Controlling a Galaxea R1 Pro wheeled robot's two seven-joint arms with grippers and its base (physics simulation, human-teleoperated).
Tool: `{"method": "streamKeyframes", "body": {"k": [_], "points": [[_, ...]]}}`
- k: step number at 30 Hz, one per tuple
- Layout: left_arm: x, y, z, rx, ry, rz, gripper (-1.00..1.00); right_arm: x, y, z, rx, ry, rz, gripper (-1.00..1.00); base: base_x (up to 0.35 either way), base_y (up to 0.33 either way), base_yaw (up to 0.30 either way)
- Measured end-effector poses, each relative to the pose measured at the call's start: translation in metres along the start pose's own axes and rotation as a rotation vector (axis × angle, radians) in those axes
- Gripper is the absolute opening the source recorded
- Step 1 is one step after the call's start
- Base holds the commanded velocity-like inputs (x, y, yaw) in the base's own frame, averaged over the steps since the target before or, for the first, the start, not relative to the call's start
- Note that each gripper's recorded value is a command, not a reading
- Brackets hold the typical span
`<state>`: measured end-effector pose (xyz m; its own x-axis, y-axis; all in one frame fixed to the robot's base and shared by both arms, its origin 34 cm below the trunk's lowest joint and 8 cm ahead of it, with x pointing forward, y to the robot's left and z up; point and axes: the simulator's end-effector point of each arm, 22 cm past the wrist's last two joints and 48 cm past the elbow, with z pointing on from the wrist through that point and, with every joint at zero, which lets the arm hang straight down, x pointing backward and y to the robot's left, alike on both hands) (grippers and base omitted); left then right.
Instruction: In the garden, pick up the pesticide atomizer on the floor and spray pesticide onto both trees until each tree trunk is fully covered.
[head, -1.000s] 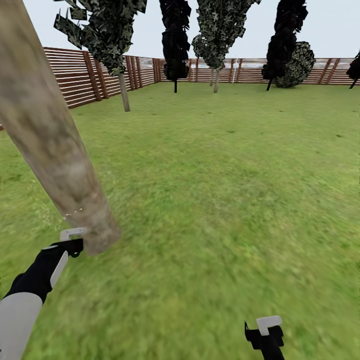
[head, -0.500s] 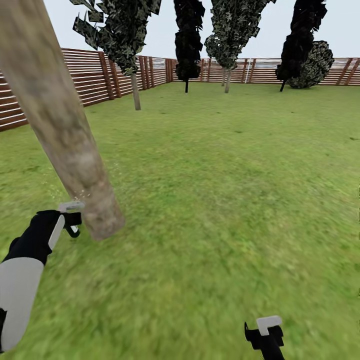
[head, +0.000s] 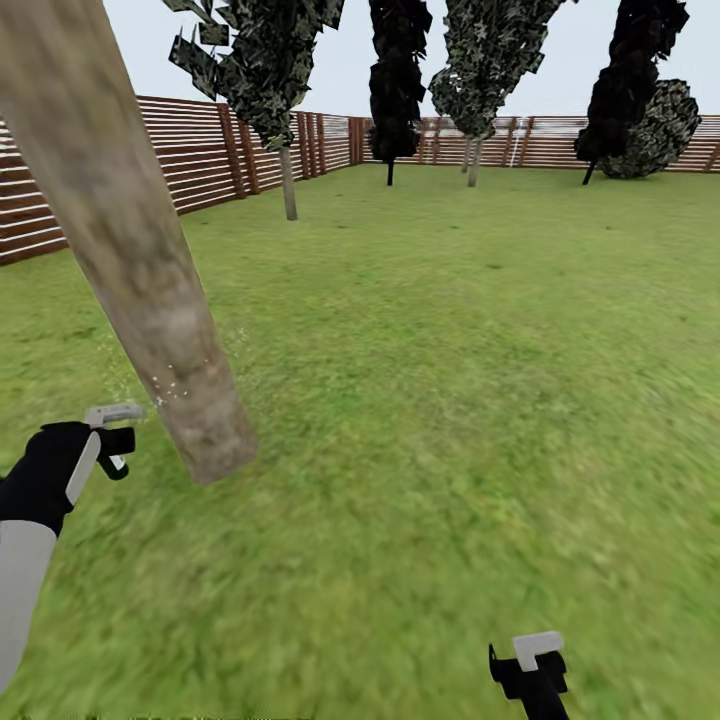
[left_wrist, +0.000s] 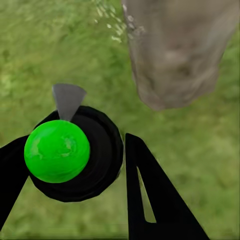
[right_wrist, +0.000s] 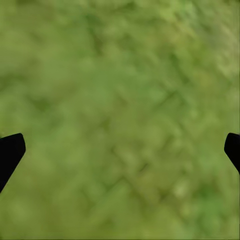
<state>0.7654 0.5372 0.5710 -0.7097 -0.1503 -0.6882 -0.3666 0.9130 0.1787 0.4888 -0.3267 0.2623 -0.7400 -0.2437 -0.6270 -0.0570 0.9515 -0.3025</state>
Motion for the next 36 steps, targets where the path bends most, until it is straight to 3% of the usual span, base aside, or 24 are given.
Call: {"method": "streamKeyframes", "body": {"k": [12, 17, 24, 27, 36], "points": [[0.002, 0.001, 0.0, -0.004, 0.002, 0.003, -1.0, -0.001, 0.001, 0.0, -0.003, -0.001, -0.001, 1.0, 0.262, -0.098, 0.033], [0.026, 0.003, 0.006, -0.01, 0.029, 0.017, -1.0, 0.0, 0.002, 0.0, -0.003, -0.001, 0.0, 1.0, 0.04, -0.093, 0.257], [0.039, 0.0, 0.009, -0.008, 0.051, 0.017, -1.0, 0.0, -0.001, 0.0, 0.002, 0.0, -0.001, 1.0, 0.0, -0.27, 0.015], [0.065, 0.003, 0.013, -0.015, 0.084, 0.031, -1.0, 0.0, -0.001, 0.0, 0.002, 0.0, -0.001, 1.0, 0.0, -0.272, 0.0], [0.062, 0.003, 0.011, -0.015, 0.075, 0.031, -1.0, 0.0, 0.0, 0.0, 0.001, -0.001, 0.0, 1.0, 0.137, -0.244, 0.008]]}}
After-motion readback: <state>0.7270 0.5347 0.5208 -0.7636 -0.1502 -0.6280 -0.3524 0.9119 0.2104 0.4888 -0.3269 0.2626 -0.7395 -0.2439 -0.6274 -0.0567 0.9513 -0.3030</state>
